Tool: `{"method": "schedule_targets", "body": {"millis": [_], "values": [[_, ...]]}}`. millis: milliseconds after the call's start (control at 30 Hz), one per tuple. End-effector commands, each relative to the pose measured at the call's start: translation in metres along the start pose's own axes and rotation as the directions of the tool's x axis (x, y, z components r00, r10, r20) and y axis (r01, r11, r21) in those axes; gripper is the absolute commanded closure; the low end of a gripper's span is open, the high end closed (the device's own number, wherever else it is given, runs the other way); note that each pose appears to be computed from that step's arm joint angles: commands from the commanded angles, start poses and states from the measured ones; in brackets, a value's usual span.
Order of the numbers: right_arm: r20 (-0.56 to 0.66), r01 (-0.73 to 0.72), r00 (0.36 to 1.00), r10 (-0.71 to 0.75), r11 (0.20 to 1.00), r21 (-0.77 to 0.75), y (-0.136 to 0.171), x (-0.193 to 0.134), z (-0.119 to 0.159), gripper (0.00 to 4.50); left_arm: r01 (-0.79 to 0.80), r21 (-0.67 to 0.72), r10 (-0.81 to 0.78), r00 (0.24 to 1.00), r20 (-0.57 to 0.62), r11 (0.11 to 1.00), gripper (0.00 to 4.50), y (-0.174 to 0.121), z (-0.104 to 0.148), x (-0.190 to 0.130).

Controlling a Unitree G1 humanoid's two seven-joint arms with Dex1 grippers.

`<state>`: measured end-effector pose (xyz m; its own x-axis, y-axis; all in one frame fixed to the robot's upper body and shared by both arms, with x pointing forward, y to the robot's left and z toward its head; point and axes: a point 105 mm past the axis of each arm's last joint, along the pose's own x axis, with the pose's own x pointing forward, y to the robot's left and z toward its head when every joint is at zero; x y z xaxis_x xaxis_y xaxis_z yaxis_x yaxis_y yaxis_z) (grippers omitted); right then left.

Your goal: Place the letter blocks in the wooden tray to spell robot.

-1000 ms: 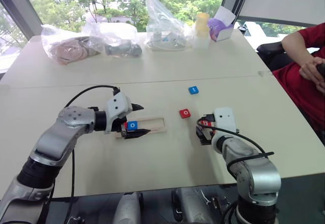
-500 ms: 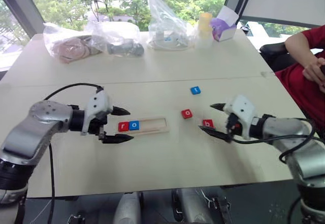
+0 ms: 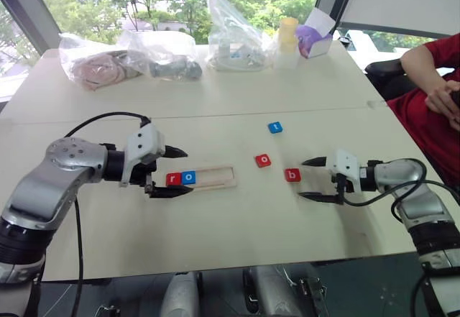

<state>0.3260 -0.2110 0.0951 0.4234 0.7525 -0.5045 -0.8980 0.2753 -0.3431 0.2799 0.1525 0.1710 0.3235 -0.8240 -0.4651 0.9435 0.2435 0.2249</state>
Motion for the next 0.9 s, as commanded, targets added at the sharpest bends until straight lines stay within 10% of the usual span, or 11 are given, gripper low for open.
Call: {"method": "schedule_targets", "body": {"millis": [33, 233, 400, 900], "values": [[-0.006, -0.017, 1.000, 0.017, 1.000, -0.021, -0.002, 0.008, -0.004, 0.03, -0.015, 0.031, 0.015, 1.000, 0.005, 0.999, 0.00, 0.000, 0.003, 0.000], [0.018, -0.099, 0.995, 0.100, 0.995, -0.014, 0.006, 0.022, -0.005, 0.83, -0.031, 0.018, 0.031, 0.999, -0.019, 0.999, 0.00, -0.001, -0.005, -0.002], [0.030, -0.115, 0.993, 0.115, 0.993, 0.001, 0.007, 0.024, -0.007, 3.36, -0.056, 0.005, 0.056, 0.998, -0.037, 0.998, 0.00, 0.001, -0.012, -0.007], [0.318, -0.228, 0.918, 0.239, 0.971, -0.070, 0.028, 0.100, 0.153, 3.35, -0.186, -0.188, 0.171, 0.981, -0.092, 0.964, 0.00, 0.013, -0.038, -0.074]]}}
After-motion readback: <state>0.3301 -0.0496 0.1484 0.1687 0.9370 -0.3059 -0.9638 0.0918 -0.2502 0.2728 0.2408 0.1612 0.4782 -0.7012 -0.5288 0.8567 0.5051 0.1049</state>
